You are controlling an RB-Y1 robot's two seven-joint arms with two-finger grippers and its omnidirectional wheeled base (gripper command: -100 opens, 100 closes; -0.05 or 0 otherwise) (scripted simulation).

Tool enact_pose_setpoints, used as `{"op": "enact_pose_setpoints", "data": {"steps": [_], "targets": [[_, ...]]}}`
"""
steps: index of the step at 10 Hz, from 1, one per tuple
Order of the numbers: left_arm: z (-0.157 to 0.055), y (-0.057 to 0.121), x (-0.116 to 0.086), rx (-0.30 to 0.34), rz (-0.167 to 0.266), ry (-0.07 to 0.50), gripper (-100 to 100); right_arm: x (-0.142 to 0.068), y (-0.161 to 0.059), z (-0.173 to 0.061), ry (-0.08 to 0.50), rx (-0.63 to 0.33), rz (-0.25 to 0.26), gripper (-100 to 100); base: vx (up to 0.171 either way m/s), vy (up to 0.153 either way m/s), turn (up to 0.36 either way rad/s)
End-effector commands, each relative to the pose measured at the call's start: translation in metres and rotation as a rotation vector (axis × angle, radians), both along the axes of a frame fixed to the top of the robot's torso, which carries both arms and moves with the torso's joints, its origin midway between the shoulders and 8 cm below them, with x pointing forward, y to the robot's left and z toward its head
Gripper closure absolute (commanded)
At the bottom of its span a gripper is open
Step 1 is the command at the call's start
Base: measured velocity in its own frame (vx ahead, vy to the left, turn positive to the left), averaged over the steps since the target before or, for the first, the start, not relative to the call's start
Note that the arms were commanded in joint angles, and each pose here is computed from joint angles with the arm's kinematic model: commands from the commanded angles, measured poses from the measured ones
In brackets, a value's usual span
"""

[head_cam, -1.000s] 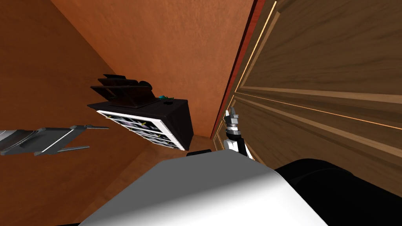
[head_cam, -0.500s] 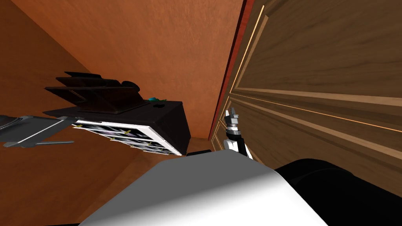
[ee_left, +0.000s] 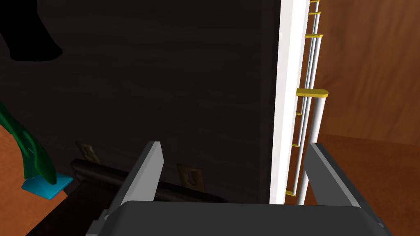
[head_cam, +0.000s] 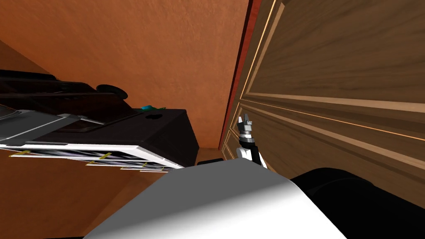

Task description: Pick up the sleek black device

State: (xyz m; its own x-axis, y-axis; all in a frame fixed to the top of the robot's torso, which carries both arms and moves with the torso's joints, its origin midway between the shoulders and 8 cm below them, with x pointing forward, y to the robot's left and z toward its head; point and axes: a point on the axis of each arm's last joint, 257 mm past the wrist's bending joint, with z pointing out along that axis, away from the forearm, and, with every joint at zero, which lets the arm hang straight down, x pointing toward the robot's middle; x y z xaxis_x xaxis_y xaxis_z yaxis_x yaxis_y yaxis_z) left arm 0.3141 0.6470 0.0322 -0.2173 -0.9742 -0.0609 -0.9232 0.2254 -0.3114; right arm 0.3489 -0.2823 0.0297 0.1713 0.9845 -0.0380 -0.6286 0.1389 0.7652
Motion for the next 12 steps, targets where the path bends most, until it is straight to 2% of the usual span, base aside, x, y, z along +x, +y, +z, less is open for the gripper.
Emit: {"op": "enact_pose_setpoints", "data": {"steps": [1,2,3,6,7,8,9,10,11,12], "targets": [[0.01,-0.007,0.003,0.011,0.027,0.041,-100,0.0,0.0,0.0,0.0,0.0,0.0,0,0.134,-0.035,-0.22],[0.012,-0.013,0.004,0.015,0.04,0.077,-100,0.0,0.0,0.0,0.0,0.0,0.0,0,0.186,-0.037,-0.331],[0.013,-0.014,0.004,0.01,0.051,0.08,-100,0.0,0.0,0.0,0.0,0.0,0.0,0,0.143,-0.019,-0.099],[0.004,-0.032,-0.008,-0.029,0.112,0.212,-100,0.001,0.001,-0.003,0.007,0.001,0.004,0,0.143,-0.025,-0.215],[0.004,-0.033,-0.008,-0.032,0.111,0.214,-100,0.001,0.002,-0.005,0.012,0.003,0.005,0,0.108,0.004,-0.094],[-0.003,-0.038,-0.017,-0.056,0.129,0.263,-100,0.001,0.002,-0.004,0.012,0.003,0.005,0,0.094,-0.037,-0.056],[-0.003,-0.038,-0.017,-0.056,0.129,0.263,-100,0.001,0.002,-0.004,0.012,0.003,0.005,0,0.058,-0.027,-0.042],[-0.01,-0.042,-0.026,-0.08,0.145,0.305,-100,0.001,0.002,-0.004,0.012,0.003,0.005,0,0.038,-0.011,-0.063],[-0.01,-0.042,-0.026,-0.08,0.145,0.305,-100,0.001,0.002,-0.004,0.012,0.003,0.005,0,0.019,-0.002,-0.033],[-0.014,-0.044,-0.031,-0.095,0.153,0.33,-100,0.001,0.002,-0.004,0.012,0.003,0.005,0,0.017,0.001,-0.033]]}}
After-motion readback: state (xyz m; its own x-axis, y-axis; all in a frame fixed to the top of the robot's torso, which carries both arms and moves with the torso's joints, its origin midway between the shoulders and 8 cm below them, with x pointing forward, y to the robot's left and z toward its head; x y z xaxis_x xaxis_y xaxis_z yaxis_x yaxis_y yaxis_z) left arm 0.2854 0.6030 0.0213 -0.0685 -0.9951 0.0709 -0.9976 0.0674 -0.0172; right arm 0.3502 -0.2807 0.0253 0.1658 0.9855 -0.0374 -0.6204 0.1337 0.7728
